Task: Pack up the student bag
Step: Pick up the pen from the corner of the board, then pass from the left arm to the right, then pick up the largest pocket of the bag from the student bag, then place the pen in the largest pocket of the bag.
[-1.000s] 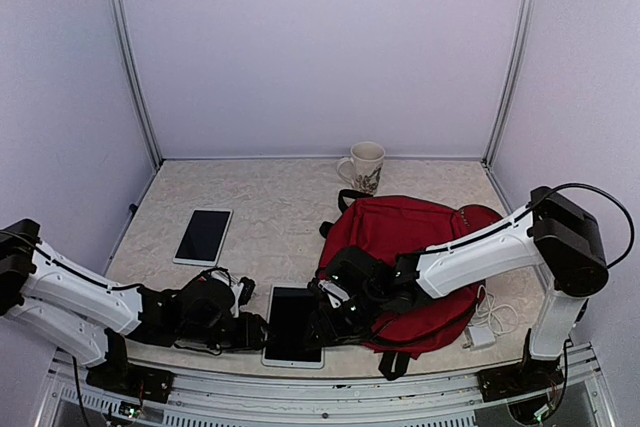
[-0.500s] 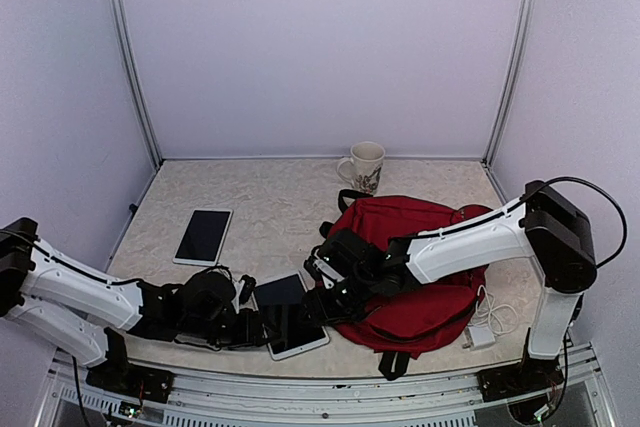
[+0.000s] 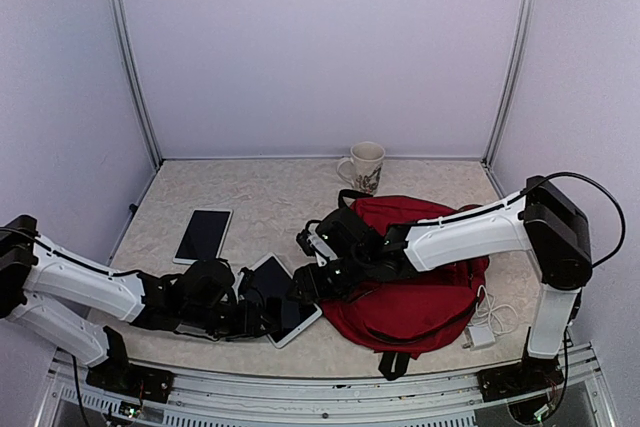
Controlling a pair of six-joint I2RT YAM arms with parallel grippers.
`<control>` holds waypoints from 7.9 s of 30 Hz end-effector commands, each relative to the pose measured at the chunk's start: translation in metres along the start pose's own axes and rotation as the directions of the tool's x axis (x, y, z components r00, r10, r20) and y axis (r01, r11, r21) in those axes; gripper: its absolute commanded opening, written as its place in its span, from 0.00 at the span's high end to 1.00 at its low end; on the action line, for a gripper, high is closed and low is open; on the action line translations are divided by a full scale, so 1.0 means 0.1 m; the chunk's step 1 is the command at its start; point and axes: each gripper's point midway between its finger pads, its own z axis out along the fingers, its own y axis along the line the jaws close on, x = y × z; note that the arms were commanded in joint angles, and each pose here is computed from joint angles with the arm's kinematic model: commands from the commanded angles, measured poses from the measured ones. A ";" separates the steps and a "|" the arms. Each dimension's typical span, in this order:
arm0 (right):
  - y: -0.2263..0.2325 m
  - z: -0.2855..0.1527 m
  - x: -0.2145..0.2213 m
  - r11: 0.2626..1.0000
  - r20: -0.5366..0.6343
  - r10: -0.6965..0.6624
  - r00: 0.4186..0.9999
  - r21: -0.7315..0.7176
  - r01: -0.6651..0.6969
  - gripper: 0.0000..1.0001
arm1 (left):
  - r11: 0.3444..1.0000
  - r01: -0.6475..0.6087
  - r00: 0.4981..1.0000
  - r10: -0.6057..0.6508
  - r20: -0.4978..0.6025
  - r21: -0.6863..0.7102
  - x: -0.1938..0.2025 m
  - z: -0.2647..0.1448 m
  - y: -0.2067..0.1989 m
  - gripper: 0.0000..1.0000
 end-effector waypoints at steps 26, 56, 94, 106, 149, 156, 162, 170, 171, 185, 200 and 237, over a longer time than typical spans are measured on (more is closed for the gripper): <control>0.33 -0.40 0.46 0.985 -0.061 0.039 0.997 -0.166 -0.049 0.41 | 0.971 -0.122 0.988 0.098 -0.123 -0.205 0.20 0.45 0.57 0.48; -0.28 -0.25 0.43 0.983 0.014 0.185 0.983 0.003 -0.185 0.41 | 0.960 -0.140 0.982 0.103 -0.159 -0.243 0.23 0.58 0.66 0.50; 0.37 -1.26 0.21 0.913 0.022 -0.407 0.913 -0.028 0.407 1.00 | 0.882 -0.470 0.864 0.470 0.182 -0.049 -0.68 -0.48 -0.67 0.15; 0.83 -1.93 0.49 0.616 0.153 -0.744 0.651 -0.222 0.756 1.00 | 0.664 -0.725 0.687 0.681 0.252 0.181 -0.54 -0.87 -1.56 0.21; -0.79 -3.18 -0.34 0.903 0.399 -0.293 0.869 0.414 0.115 1.00 | 0.246 -0.969 0.245 0.964 -0.100 0.000 0.12 1.16 -2.13 0.80; -0.79 -3.12 -0.34 0.907 0.389 -0.293 0.873 0.401 0.126 1.00 | 0.328 -0.945 0.328 0.944 -0.036 -0.003 -0.09 1.10 -2.25 0.62; -0.80 -3.10 -0.33 0.908 0.384 -0.291 0.876 0.399 0.127 1.00 | 0.367 -0.930 0.367 0.930 0.003 -0.014 -0.25 1.13 -2.30 0.56; -0.82 -3.08 -0.32 0.908 0.380 -0.289 0.879 0.398 0.127 1.00 | 0.364 -0.931 0.364 0.930 0.037 0.027 -0.23 1.18 -2.50 0.49; -0.82 -3.07 -0.32 0.910 0.378 -0.287 0.880 0.396 0.126 1.00 | 0.356 -0.934 0.357 0.933 0.050 0.034 -0.21 1.19 -2.57 0.49; -0.81 -3.02 -0.35 0.914 0.371 -0.283 0.885 0.383 0.131 1.00 | 0.313 -0.946 0.318 0.946 0.063 0.080 -0.08 1.28 -2.80 0.39; -0.83 -3.04 -0.31 0.917 0.366 -0.264 0.893 0.382 0.114 1.00 | 0.333 -0.938 0.343 0.931 -0.124 -0.093 -0.31 1.38 -1.86 0.54; -0.05 -2.62 0.79 0.941 0.023 0.032 0.999 -0.336 -0.022 1.00 | 0.656 -0.718 0.578 0.748 0.328 -0.232 -2.42 0.44 -2.45 0.95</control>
